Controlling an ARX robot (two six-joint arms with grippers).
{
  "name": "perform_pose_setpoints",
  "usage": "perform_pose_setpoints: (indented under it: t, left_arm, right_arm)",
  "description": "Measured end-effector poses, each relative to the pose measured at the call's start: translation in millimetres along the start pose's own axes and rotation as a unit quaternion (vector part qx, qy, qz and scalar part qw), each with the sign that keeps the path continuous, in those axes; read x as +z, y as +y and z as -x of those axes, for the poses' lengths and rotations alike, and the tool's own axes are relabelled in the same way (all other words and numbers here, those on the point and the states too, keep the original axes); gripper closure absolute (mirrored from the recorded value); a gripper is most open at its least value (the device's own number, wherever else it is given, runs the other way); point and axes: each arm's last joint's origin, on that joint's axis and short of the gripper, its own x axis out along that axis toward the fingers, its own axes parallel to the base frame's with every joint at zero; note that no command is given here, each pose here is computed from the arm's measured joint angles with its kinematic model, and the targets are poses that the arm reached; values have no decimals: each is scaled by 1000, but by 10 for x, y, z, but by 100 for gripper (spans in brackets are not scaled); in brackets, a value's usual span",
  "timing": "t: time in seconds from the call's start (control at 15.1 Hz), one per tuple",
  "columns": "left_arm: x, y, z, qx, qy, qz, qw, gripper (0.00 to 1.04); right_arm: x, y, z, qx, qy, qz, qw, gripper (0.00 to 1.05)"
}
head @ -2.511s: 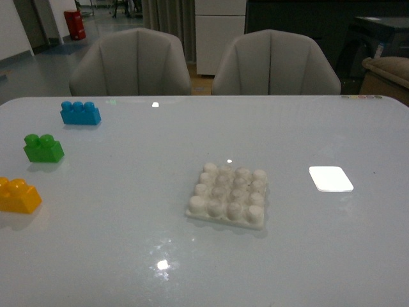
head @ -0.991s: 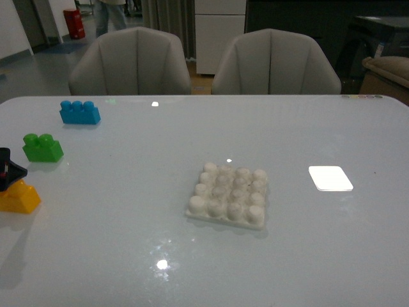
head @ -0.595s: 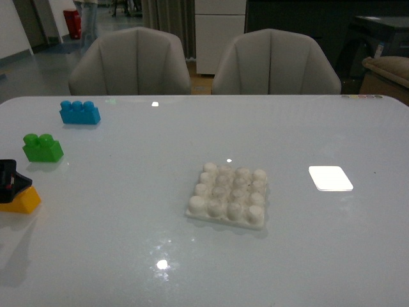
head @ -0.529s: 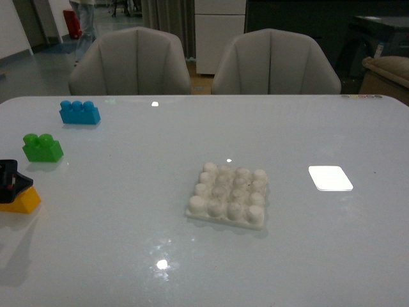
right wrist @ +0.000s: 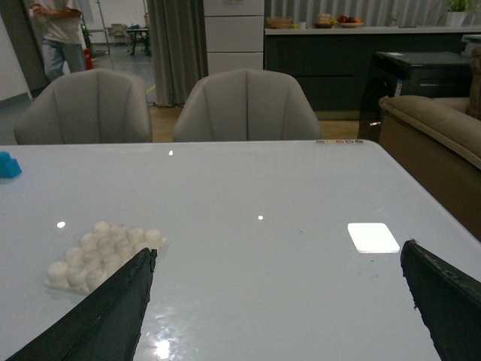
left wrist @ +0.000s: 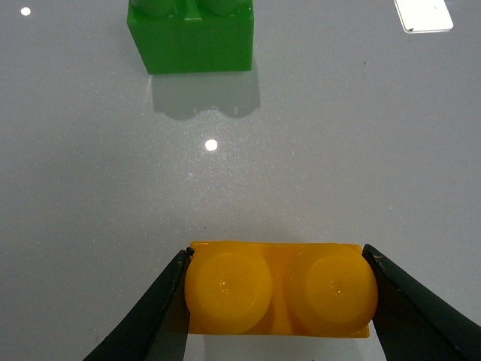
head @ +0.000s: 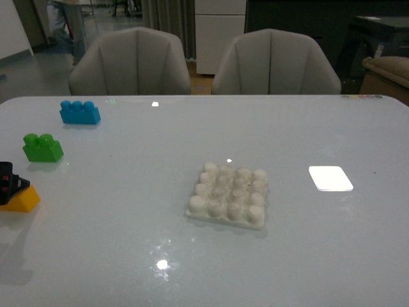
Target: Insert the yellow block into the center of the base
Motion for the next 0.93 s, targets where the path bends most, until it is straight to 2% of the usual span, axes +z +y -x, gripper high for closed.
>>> perform_pose_setpoints:
  t: [0.4,0.46,0.53,0.59,0.66,0.93]
  left_arm:
    - [8,-74,98,-3,0,0,1000,46]
    - [47,-109,150,-2,-4,-3,1000,46]
    - [193,-205,269,-5,-25,-7,1000,46]
    - [524,-645,617,-20,-75,-22,997,46]
    - [718,-1403,856,-67,-106,-34,992,46]
    - [643,-2374,752,-129,-90,-57,986,46]
  right_arm:
    - [0,0,0,0,0,0,1000,6]
    - [0,0,0,0,0,0,1000,6]
    - [0,0,0,0,0,0,1000,6]
    - [0,0,0,0,0,0,1000,6]
    - [0,0,0,0,0,0,1000,6]
    - [0,0,0,0,0,0,1000,6]
